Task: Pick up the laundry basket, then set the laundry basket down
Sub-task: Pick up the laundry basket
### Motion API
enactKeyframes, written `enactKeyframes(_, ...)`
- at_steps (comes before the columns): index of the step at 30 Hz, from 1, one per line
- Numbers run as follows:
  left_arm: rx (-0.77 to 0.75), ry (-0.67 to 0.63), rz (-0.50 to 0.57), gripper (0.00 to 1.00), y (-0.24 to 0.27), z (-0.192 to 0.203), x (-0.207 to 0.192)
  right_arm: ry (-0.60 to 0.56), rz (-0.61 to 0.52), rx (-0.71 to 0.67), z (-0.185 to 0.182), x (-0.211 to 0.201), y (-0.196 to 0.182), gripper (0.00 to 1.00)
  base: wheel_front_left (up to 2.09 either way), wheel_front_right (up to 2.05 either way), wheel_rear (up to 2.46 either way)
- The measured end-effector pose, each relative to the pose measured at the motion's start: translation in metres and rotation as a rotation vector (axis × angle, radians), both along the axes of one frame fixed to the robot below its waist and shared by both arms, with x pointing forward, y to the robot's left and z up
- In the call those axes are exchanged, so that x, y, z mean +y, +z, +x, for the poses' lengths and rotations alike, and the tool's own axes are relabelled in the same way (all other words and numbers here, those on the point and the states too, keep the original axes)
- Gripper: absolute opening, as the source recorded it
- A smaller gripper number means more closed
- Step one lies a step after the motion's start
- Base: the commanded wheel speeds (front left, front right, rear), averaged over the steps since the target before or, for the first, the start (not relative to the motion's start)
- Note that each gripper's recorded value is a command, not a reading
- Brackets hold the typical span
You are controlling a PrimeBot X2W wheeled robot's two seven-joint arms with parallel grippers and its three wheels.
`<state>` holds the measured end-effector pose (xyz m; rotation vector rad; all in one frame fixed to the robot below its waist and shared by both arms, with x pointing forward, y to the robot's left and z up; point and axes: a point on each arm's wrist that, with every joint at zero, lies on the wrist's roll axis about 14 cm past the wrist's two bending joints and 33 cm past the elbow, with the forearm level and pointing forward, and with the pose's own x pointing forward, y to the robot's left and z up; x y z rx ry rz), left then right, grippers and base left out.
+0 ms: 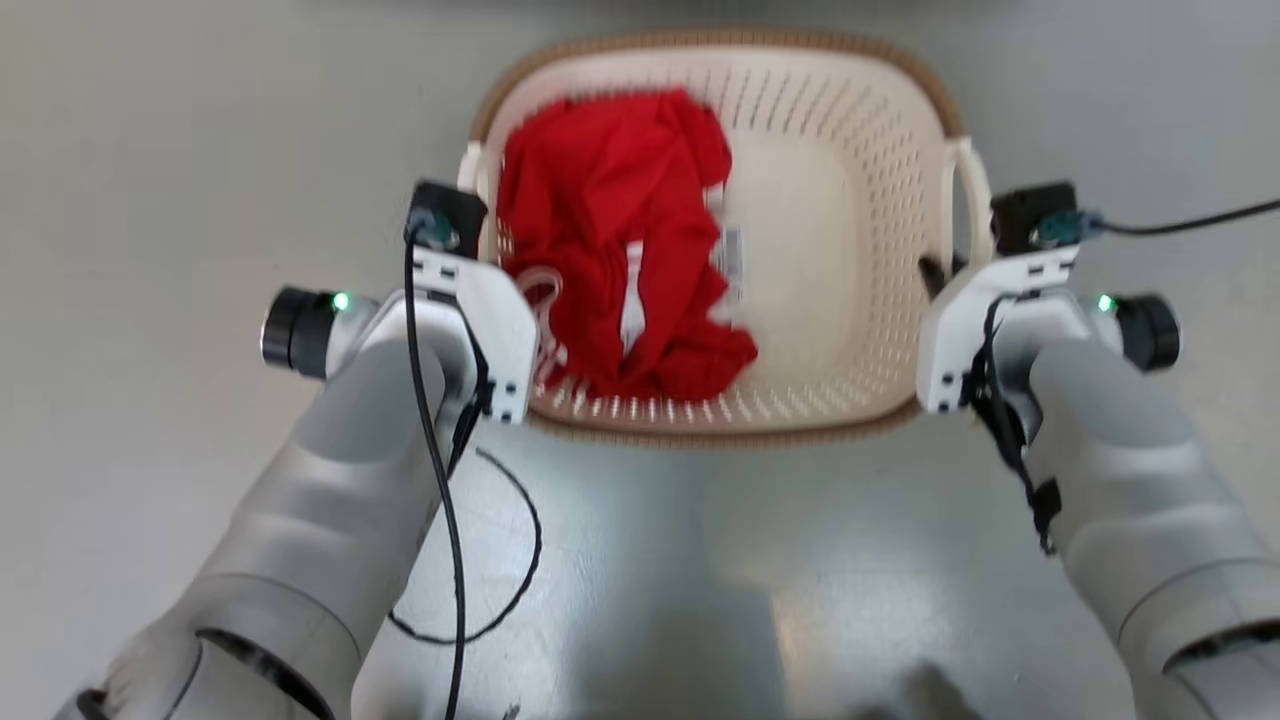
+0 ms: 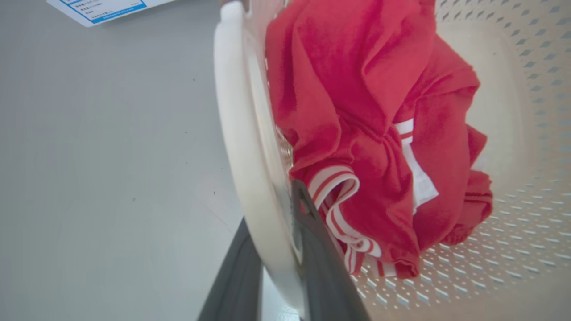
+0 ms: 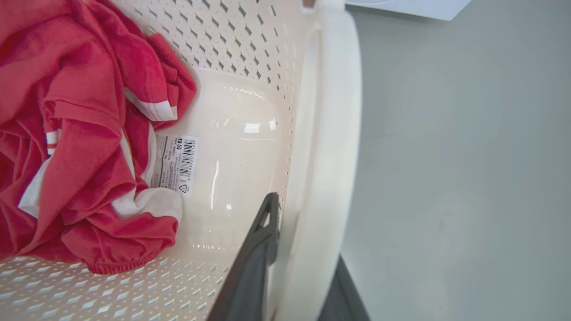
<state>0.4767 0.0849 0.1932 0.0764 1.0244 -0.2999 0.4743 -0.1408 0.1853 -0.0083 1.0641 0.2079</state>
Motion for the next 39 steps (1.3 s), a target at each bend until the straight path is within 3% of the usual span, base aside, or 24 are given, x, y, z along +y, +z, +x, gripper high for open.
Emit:
enactKeyframes(13, -0.021, 0.050, -0.030, 0.00, 0.047, -0.046, -0.007, -0.010, -0.001, 0.025, -0.054, -0.006, 0.050, 0.00, 0.00, 0.00, 0.00)
enactKeyframes(25, -0.023, 0.052, -0.022, 0.00, 0.081, -0.085, -0.007, 0.057, -0.023, -0.009, -0.091, -0.002, 0.092, 0.00, 0.00, 0.00, 0.00)
enactKeyframes(39, -0.084, 0.048, -0.044, 0.00, 0.114, -0.118, -0.012, 0.035, -0.019, -0.078, -0.115, -0.005, 0.130, 0.00, 0.00, 0.00, 0.00)
